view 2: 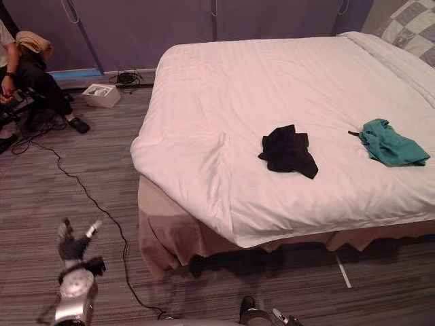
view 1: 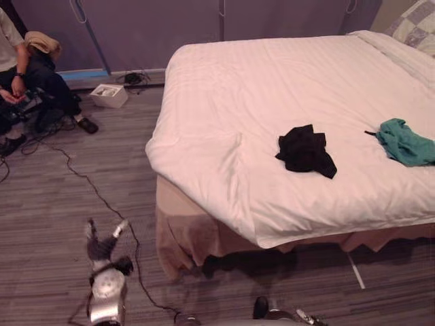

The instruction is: Tidy the bed and pick cloth on bed and put in laundry

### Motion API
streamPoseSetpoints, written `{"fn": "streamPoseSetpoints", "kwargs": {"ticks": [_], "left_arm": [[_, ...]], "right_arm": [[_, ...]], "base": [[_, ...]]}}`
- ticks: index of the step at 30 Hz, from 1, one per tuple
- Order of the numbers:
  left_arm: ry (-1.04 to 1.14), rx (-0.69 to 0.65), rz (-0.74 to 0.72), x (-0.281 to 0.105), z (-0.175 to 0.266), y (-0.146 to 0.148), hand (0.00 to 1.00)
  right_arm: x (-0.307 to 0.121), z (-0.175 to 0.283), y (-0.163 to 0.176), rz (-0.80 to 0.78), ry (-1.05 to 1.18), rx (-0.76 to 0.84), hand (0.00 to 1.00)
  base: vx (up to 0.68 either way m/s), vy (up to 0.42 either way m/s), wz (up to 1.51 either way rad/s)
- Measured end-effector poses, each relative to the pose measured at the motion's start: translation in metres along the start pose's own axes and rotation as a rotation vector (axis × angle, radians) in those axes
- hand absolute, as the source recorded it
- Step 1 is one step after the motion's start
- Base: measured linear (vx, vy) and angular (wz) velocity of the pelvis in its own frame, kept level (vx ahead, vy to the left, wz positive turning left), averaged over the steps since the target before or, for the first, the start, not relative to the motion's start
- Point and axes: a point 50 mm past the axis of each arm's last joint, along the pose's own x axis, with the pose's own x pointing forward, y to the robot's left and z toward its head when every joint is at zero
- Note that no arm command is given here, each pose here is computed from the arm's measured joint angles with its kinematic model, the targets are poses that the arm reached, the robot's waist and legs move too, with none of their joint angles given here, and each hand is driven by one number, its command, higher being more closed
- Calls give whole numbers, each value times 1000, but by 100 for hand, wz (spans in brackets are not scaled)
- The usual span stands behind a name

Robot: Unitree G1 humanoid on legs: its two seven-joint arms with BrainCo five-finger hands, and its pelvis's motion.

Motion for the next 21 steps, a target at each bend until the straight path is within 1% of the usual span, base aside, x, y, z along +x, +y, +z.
{"fn": "streamPoseSetpoints", "kwargs": {"ticks": [1, 5, 7, 10, 12, 13, 14, 15, 21], "left_arm": [[-87, -11, -5, 8, 21, -1, 0], [-229, -22, -65, 22, 58, -9, 0], [-306, 8, -126, 34, 81, -18, 0], [-394, 50, -166, 49, 114, -30, 0], [-498, 60, -196, 65, 159, -50, 0], [-547, 81, -206, 76, 191, -62, 0], [-557, 90, -205, 79, 200, -66, 0], [-573, 115, -197, 88, 221, -71, 0], [-525, 205, -196, 102, 264, -91, 0]], "right_arm": [[-2, -4, -4, -9, 1, 2, 0], [-5, -12, -11, -33, 10, 35, 0], [-7, -15, -13, -42, 5, 38, 0], [-6, -6, -8, -15, -44, 16, 0], [-3, 15, 3, 28, -126, 10, 0], [-1, 34, 15, 68, -191, -10, 0], [0, 40, 19, 84, -214, -13, 0], [0, 55, 34, 130, -271, -44, 0], [-6, 82, 71, 262, -376, -119, 0]], "base": [[-37, 8, -2], [11, 5, -9], [32, 17, -21], [5, 0, -32], [-33, 4, -23], [-66, 2, -22], [-83, -13, -26], [-60, -8, -20], [-70, -13, -32]]}}
